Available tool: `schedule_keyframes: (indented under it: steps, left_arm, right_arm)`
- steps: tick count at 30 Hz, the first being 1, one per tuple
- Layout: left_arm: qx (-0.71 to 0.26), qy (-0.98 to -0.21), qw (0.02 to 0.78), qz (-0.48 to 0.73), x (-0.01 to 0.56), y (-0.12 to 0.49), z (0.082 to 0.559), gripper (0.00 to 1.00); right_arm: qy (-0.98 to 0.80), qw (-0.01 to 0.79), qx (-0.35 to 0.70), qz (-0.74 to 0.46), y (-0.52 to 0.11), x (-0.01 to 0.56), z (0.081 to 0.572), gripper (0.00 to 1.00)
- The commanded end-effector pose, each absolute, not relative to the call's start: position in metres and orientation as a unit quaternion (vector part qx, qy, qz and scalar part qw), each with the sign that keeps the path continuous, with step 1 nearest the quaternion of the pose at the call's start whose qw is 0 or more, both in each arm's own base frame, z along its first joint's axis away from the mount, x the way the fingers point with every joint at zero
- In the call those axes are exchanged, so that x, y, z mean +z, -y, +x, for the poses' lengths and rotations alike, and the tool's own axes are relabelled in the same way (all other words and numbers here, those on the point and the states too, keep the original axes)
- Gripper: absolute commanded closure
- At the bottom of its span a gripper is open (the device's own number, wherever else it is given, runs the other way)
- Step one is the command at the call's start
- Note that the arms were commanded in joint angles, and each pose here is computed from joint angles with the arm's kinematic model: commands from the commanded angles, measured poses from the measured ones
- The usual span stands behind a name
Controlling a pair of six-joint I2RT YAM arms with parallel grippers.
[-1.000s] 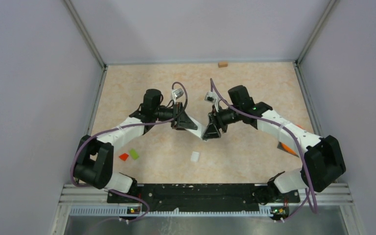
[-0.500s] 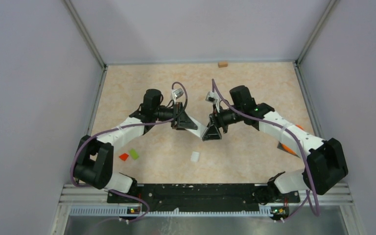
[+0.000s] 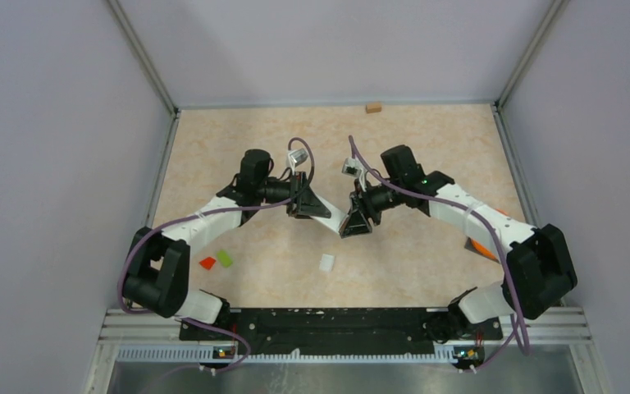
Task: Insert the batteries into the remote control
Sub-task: Load the battery into the remote control.
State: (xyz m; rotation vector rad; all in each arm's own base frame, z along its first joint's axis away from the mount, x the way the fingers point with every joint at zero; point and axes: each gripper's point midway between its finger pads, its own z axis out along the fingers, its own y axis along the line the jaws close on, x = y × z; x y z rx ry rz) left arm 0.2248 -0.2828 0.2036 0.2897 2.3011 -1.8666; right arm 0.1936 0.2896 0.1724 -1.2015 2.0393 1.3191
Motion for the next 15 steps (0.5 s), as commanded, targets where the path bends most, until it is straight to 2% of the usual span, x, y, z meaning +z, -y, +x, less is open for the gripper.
schedule_keyframes:
  steps: [1,6,9,11,15]
  left_arm:
    - [-0.638,-0.748,0.129,0.131,0.233,0.284,0.229,1.0]
    - [-0.64,-0.746,0.128,0.136,0.234,0.284,0.227,1.0]
    - [-0.641,-0.743,0.128,0.142,0.236,0.283,0.226,1.0]
    - [-0.644,-0.74,0.126,0.147,0.238,0.283,0.223,1.0]
    - [-0.651,-0.73,0.129,0.164,0.246,0.282,0.217,1.0]
  right_arm:
    - [-0.709,0.229,0.49,-0.453,-0.298,0.191,0.195,0.54]
    - [-0.696,0.225,0.504,-0.458,-0.3,0.197,0.19,0.66]
    - [-0.689,0.221,0.514,-0.461,-0.301,0.2,0.187,0.69]
    - [-0.683,0.216,0.522,-0.463,-0.301,0.203,0.184,0.76]
    - [-0.676,0.22,0.526,-0.466,-0.301,0.209,0.182,0.76]
